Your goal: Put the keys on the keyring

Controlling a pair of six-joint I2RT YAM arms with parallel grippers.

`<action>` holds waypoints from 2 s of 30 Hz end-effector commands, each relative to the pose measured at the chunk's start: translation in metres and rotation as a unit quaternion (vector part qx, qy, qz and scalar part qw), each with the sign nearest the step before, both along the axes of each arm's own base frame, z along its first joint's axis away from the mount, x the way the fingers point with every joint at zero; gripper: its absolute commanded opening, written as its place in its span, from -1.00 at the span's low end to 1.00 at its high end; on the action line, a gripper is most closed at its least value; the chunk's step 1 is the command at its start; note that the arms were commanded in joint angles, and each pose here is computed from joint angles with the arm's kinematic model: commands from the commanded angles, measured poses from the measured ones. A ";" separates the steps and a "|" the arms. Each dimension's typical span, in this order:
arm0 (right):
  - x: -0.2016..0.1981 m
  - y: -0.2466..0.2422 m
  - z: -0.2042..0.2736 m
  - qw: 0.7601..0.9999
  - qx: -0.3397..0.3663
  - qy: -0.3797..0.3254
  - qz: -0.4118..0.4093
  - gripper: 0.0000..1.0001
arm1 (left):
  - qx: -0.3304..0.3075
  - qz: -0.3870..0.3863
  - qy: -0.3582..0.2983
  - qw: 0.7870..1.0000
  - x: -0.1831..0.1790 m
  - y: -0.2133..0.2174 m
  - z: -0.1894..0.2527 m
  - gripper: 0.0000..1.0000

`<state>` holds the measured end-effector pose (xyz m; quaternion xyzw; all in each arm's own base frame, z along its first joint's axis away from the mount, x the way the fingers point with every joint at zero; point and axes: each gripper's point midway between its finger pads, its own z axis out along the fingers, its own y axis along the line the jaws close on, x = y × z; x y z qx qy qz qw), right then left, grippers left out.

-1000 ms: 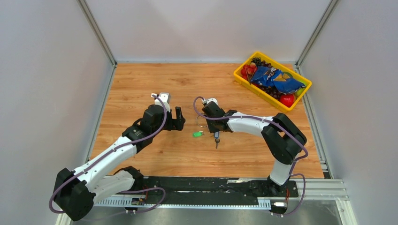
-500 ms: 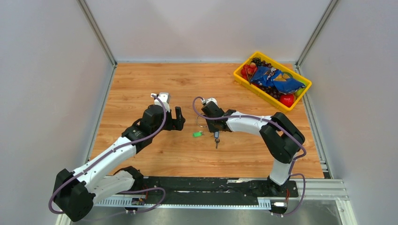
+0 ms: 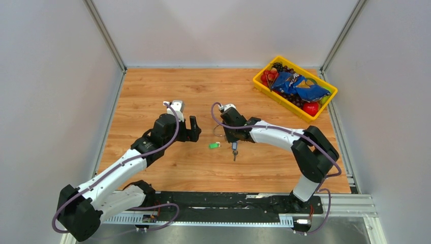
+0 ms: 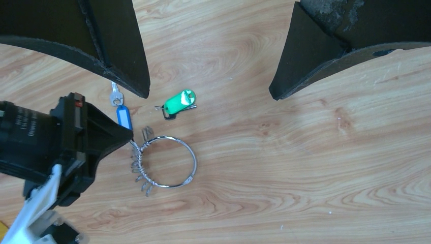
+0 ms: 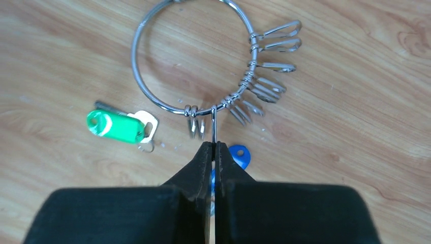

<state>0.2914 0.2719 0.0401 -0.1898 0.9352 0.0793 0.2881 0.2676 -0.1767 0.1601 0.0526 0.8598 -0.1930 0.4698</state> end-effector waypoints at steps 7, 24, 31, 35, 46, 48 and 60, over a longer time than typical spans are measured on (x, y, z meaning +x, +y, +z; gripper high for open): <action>-0.018 0.015 0.100 0.994 0.060 -0.020 0.091 -1.00 | -0.062 -0.091 -0.021 0.994 -0.018 -0.029 0.046 1.00; -0.058 0.026 0.178 0.984 0.100 0.073 0.132 -1.00 | -0.103 -0.236 -0.094 0.962 -0.043 -0.062 0.097 1.00; -0.074 0.020 0.195 0.982 0.105 0.102 0.122 -1.00 | -0.110 -0.254 -0.117 0.954 -0.042 -0.069 0.100 1.00; -0.084 0.024 0.204 0.978 0.114 0.121 0.128 -1.00 | -0.109 -0.285 -0.135 0.942 -0.051 -0.079 0.099 1.00; -0.102 0.036 0.229 0.968 0.125 0.155 0.153 -1.00 | -0.089 -0.324 -0.220 0.916 -0.065 -0.100 0.097 1.00; -0.104 0.038 0.234 0.966 0.129 0.158 0.156 -1.00 | -0.091 -0.325 -0.239 0.910 -0.065 -0.100 0.098 1.00; -0.122 0.048 0.245 0.954 0.156 0.183 0.181 -1.00 | -0.108 -0.321 -0.318 0.886 -0.065 -0.100 0.102 1.00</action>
